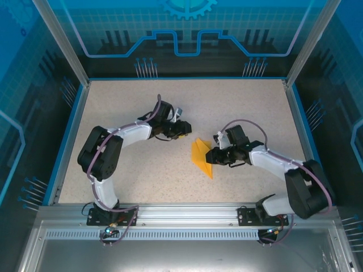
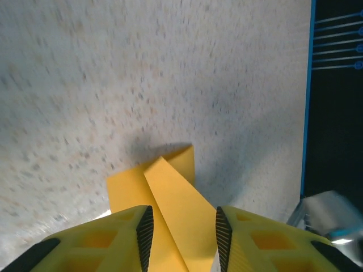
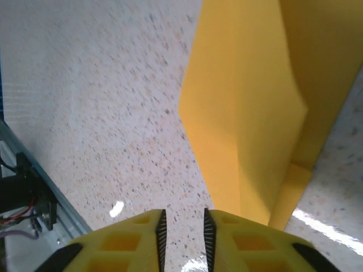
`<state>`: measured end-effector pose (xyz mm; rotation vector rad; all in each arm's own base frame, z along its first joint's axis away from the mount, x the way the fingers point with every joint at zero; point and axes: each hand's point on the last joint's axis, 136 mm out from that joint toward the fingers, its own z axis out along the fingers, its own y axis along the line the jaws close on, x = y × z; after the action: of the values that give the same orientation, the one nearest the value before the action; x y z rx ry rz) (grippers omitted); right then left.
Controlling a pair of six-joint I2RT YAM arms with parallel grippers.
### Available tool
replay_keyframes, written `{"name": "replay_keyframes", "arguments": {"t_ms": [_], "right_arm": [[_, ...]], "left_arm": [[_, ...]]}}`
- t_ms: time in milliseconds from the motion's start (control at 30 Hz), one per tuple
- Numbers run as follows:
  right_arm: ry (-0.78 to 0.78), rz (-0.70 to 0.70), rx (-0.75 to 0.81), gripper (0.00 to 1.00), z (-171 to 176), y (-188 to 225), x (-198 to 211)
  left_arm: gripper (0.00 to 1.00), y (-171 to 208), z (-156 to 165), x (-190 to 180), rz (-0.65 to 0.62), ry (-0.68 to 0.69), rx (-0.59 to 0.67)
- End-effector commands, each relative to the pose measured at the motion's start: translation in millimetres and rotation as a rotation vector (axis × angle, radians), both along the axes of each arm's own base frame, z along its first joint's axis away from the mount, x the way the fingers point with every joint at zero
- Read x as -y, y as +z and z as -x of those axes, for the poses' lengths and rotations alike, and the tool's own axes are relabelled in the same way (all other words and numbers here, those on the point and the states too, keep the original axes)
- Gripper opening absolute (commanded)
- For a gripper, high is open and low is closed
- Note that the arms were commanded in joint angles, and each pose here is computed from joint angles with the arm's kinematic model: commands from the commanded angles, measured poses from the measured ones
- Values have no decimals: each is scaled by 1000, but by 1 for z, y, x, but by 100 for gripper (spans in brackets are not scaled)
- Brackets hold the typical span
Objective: Fold a paper plane with a square sheet of paper (fold left side to right side)
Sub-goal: Fourth fold the wing at the center of the table, then turn over the paper at the center of the table.
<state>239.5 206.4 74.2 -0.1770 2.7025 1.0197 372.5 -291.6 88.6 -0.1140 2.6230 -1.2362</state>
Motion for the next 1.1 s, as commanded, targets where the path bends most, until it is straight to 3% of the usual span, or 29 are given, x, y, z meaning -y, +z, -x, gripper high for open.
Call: {"name": "replay_keyframes", "arguments": {"t_ms": [0,133,533,633,867,933,1067], "right_arm": [[-43,95,127,39,-12,21,17],[-86,84,220,54,-13,46,27],[-86,-31,262,73,0,67,31],[-90,-106,241,78,0,70,31],[-87,-262,222,99,-3,77,31],[-69,-299,235,99,-4,79,31],[-54,-354,238,99,-8,79,33]], "left_arm": [[39,-19,26,23,64,-40,-102],[40,-35,37,42,60,-74,-134],[39,-58,36,69,75,-113,-185],[32,-52,33,74,96,-123,-173],[8,-11,26,76,134,-143,-69],[1,9,22,70,152,-138,-27],[0,56,15,51,197,-110,62]]}}
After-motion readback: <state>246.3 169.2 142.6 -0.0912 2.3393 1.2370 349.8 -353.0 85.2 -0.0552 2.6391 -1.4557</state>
